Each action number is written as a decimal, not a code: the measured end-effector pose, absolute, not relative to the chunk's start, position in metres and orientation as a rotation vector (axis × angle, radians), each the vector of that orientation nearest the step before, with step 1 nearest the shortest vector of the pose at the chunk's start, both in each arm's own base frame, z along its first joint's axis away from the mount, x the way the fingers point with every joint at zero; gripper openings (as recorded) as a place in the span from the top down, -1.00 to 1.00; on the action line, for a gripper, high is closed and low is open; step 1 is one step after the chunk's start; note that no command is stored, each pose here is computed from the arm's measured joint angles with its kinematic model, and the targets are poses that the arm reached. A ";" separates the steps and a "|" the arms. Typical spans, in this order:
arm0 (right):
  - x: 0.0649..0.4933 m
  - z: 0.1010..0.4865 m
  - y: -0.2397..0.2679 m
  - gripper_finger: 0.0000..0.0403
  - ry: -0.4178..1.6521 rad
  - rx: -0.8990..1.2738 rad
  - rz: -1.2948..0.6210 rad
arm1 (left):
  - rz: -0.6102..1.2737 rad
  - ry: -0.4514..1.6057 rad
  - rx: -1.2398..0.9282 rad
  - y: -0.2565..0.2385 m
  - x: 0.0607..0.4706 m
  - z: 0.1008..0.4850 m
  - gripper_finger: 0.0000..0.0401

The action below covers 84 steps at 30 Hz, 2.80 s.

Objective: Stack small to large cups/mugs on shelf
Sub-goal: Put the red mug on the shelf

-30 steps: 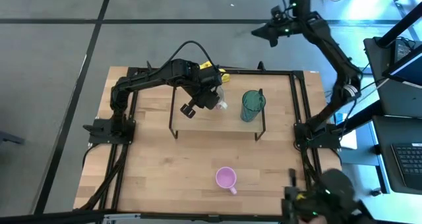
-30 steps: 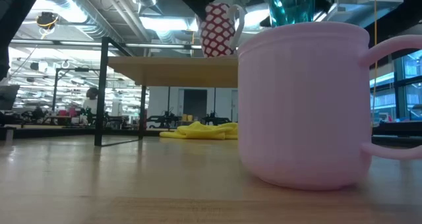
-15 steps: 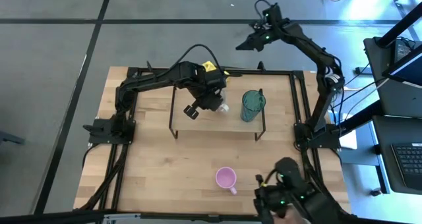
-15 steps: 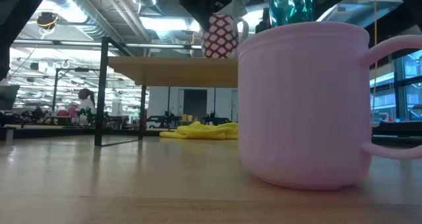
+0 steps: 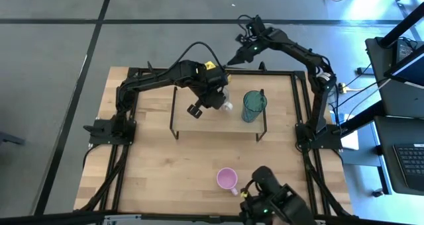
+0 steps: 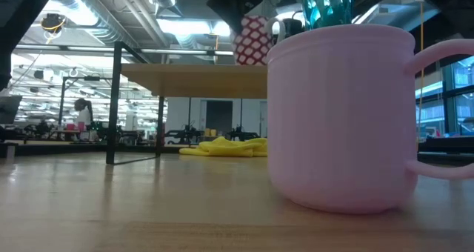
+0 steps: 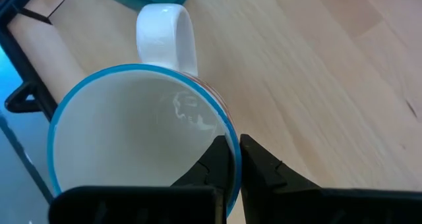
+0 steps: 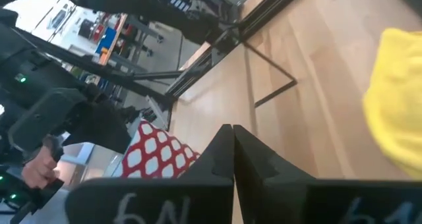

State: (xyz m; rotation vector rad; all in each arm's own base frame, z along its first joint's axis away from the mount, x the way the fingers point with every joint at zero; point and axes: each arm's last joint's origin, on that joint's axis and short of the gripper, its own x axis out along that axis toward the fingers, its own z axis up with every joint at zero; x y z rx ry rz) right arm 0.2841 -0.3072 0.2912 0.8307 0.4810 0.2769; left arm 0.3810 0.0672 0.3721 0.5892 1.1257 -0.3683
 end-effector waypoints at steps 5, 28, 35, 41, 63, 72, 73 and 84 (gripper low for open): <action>0.294 0.291 -0.298 1.00 0.492 0.827 0.313 | -0.384 1.118 0.579 0.066 0.381 0.372 0.95; 0.335 0.285 -0.236 1.00 0.642 0.808 0.456 | -0.385 1.140 0.568 0.066 0.379 0.371 0.95; 0.339 0.285 -0.230 1.00 0.648 0.799 0.470 | -0.385 1.140 0.568 0.066 0.379 0.371 0.93; 0.339 0.285 -0.230 1.00 0.649 0.798 0.470 | -0.385 1.140 0.568 0.066 0.379 0.371 0.94; 0.336 0.283 -0.229 0.98 0.678 0.799 0.460 | -0.354 1.151 0.505 0.060 0.379 0.371 0.86; 0.336 0.283 -0.227 0.97 0.682 0.804 0.463 | -0.330 1.152 0.467 0.057 0.380 0.372 0.78; 0.336 0.283 -0.227 0.97 0.682 0.804 0.463 | -0.326 1.153 0.467 0.057 0.380 0.372 0.77; 0.336 0.283 -0.227 0.97 0.680 0.799 0.465 | -0.304 1.158 0.435 0.055 0.380 0.372 0.73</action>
